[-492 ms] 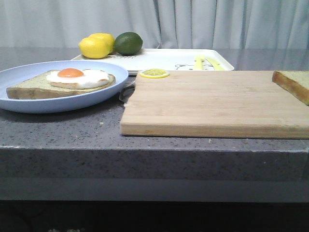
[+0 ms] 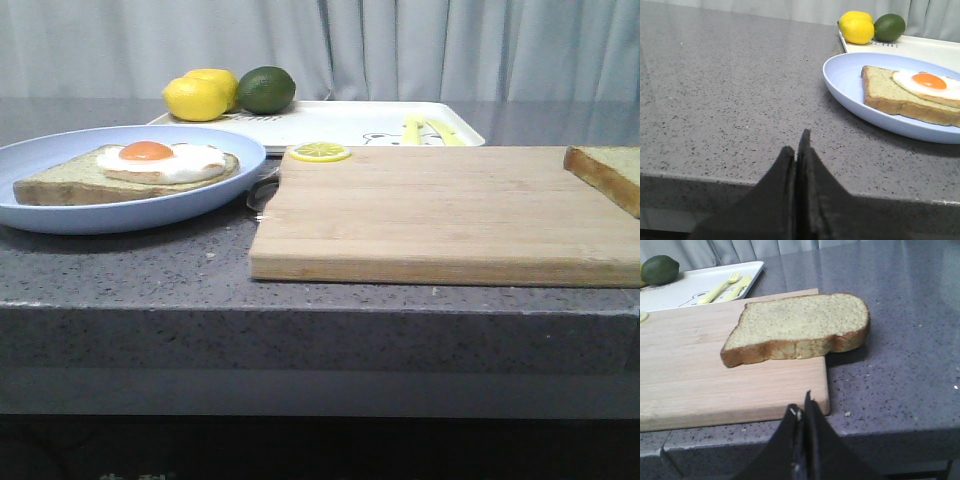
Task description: Place bread and move sandwich to tray
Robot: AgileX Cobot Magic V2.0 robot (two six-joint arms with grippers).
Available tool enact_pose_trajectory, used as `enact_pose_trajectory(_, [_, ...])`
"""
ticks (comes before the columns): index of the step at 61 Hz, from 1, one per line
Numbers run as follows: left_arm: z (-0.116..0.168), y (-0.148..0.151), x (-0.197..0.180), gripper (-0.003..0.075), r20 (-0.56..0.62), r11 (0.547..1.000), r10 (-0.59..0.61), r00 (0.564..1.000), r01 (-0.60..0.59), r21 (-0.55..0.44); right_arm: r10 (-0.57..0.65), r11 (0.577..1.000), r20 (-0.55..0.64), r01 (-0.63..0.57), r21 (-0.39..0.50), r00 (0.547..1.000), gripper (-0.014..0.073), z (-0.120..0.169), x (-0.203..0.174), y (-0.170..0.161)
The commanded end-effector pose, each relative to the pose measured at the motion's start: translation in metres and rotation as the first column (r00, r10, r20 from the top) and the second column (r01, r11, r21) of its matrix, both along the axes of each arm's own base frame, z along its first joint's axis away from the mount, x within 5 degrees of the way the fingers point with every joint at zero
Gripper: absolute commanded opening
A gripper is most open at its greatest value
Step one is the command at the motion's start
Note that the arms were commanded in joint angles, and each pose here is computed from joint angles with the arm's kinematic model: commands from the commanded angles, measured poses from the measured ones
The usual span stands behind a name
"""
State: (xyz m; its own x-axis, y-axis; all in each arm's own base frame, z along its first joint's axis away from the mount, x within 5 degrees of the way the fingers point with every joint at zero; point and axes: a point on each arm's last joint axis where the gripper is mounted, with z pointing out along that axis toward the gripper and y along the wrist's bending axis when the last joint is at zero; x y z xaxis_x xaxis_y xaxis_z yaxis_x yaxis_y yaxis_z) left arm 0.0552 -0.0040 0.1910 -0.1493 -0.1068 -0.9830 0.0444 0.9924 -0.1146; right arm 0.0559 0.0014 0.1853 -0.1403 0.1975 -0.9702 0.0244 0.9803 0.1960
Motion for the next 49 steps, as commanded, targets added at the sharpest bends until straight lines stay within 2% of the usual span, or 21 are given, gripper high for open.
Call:
enact_pose_trajectory(1, [0.0074,0.0006,-0.0008,-0.0020,0.092,1.000,0.010,0.996,-0.008,-0.020,-0.017,1.000,0.093,0.018,-0.013,0.995,-0.0059,0.0083,-0.0006,-0.0014])
enact_pose_trajectory(49, [0.0087,0.0007,-0.0007,-0.0020,0.106,1.000,0.011,0.994,-0.009,-0.021,-0.019,1.000,0.106,0.020,-0.013,0.994,-0.0059,0.0095,-0.0005,-0.0016])
